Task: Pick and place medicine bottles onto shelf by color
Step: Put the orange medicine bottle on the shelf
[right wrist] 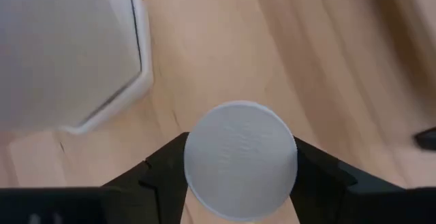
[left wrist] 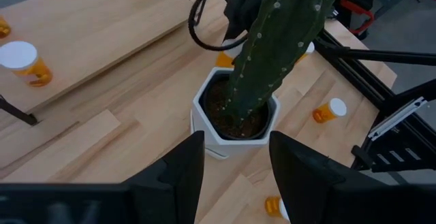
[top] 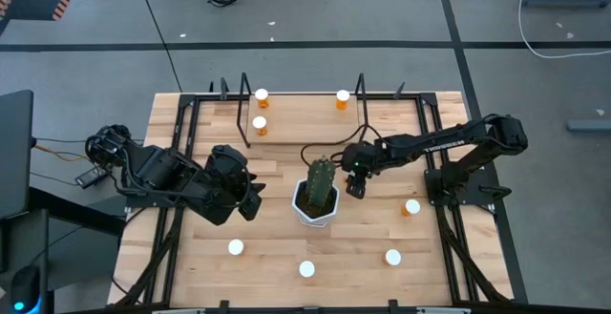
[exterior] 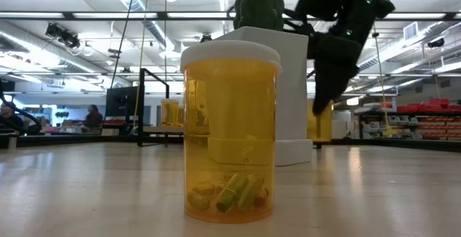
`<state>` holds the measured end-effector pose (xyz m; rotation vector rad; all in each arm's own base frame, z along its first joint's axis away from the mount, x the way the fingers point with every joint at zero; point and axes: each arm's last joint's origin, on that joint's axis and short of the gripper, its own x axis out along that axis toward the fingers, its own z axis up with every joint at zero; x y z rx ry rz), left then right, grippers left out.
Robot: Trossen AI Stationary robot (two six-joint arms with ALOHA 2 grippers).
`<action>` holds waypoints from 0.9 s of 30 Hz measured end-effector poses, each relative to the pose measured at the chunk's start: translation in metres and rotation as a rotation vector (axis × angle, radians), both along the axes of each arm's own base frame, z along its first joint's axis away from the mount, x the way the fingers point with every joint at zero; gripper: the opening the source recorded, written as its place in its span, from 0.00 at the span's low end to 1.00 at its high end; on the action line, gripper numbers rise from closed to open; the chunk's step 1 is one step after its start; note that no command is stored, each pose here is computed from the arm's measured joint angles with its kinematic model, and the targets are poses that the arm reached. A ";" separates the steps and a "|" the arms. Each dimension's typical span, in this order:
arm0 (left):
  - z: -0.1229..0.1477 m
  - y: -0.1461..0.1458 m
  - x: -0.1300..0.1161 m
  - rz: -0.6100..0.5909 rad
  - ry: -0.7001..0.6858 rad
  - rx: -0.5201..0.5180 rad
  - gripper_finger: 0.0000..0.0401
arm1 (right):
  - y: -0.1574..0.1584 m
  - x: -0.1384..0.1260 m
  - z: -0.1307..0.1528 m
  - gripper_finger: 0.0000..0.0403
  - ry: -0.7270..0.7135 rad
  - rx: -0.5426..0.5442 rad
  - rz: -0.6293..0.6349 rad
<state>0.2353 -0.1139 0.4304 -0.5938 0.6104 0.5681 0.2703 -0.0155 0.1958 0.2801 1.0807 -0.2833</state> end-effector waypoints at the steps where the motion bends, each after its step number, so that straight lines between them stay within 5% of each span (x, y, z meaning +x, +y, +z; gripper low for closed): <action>1: 0.000 0.000 0.000 0.000 0.000 0.000 0.43 | -0.002 0.001 0.004 0.53 -0.003 -0.004 -0.001; 15: 0.000 0.000 0.000 -0.004 0.002 0.004 0.43 | -0.068 0.014 0.084 0.54 -0.115 -0.121 -0.076; 27: 0.000 0.000 0.000 -0.004 0.001 0.003 0.43 | -0.112 0.000 0.093 0.55 -0.101 -0.193 0.006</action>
